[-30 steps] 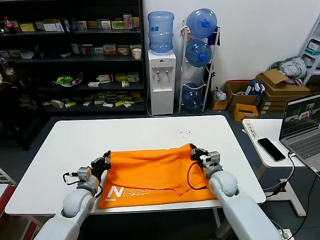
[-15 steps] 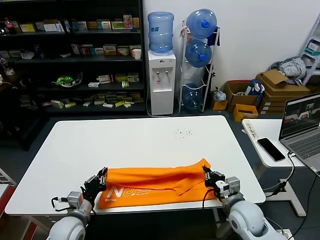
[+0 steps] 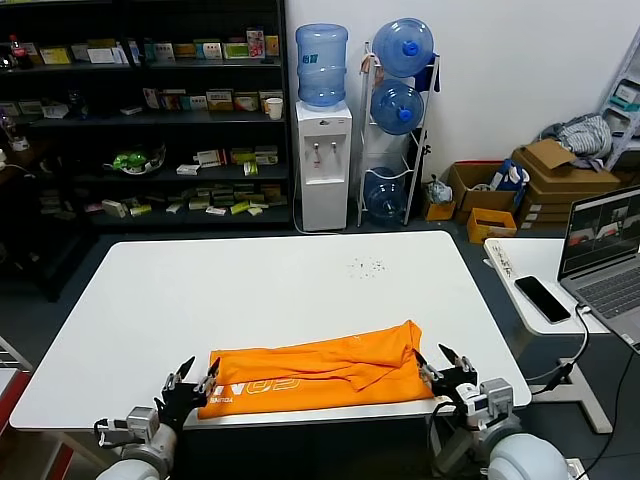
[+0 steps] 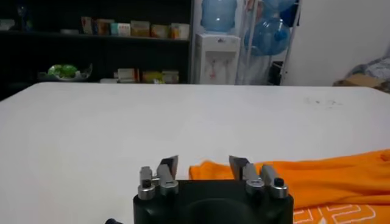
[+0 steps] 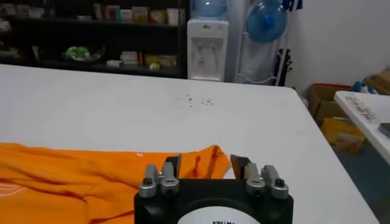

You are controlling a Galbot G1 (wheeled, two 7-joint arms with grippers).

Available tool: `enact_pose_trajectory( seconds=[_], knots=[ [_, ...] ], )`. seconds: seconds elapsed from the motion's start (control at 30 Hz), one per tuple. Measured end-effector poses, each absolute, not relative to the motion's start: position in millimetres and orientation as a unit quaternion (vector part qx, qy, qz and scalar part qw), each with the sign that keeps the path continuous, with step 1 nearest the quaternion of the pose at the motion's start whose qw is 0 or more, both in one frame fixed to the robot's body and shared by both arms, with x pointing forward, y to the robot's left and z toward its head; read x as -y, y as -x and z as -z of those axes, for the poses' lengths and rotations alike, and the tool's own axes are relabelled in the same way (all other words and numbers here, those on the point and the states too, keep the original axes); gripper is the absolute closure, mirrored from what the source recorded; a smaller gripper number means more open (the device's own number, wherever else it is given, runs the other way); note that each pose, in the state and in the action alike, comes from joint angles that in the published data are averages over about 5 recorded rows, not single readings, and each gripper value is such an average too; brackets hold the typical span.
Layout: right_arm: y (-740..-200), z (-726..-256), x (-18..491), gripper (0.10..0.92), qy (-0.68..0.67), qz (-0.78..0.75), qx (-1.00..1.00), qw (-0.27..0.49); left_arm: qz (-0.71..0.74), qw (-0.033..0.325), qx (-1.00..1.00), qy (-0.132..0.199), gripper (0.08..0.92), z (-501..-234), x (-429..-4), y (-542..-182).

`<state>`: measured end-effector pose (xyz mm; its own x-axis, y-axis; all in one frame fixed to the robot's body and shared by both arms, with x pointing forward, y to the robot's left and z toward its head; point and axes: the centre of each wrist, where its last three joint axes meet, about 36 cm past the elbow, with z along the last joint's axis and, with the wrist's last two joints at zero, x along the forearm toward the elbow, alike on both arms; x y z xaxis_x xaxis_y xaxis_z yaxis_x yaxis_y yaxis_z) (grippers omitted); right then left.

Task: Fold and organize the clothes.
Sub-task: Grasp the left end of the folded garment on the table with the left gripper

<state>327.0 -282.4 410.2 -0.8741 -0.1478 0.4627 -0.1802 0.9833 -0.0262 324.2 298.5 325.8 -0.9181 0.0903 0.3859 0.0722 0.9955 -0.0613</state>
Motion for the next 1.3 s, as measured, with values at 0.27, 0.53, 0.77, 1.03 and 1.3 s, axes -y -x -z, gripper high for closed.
enact_pose_trajectory(
  seconds=[0.27, 0.53, 0.77, 1.03, 1.3],
  knots=[
    [-320.4, -414.8, 284.2, 0.201, -0.072, -0.031, 0.970, 0.229, -0.037, 0.223, 0.974, 0.031, 0.179, -303.3, -289.6, -321.4],
    [-317.2, -416.8, 285.7, 0.200, -0.063, -0.029, 0.972, 0.226, -0.040, 0.223, 0.974, 0.022, 0.336, -292.6, -279.4, -313.2],
    [-316.0, -416.0, 285.8, 0.200, -0.057, -0.026, 0.973, 0.224, -0.045, 0.210, 0.977, 0.015, 0.536, -287.2, -274.6, -311.6],
    [-316.5, -415.9, 285.1, 0.200, -0.051, -0.022, 0.974, 0.220, -0.053, 0.193, 0.980, 0.009, 0.778, -286.9, -270.4, -309.6],
    [-321.3, -417.0, 285.2, 0.200, -0.045, -0.018, 0.976, 0.214, -0.054, 0.190, 0.980, 0.010, 0.895, -288.7, -268.3, -306.1]
  ],
)
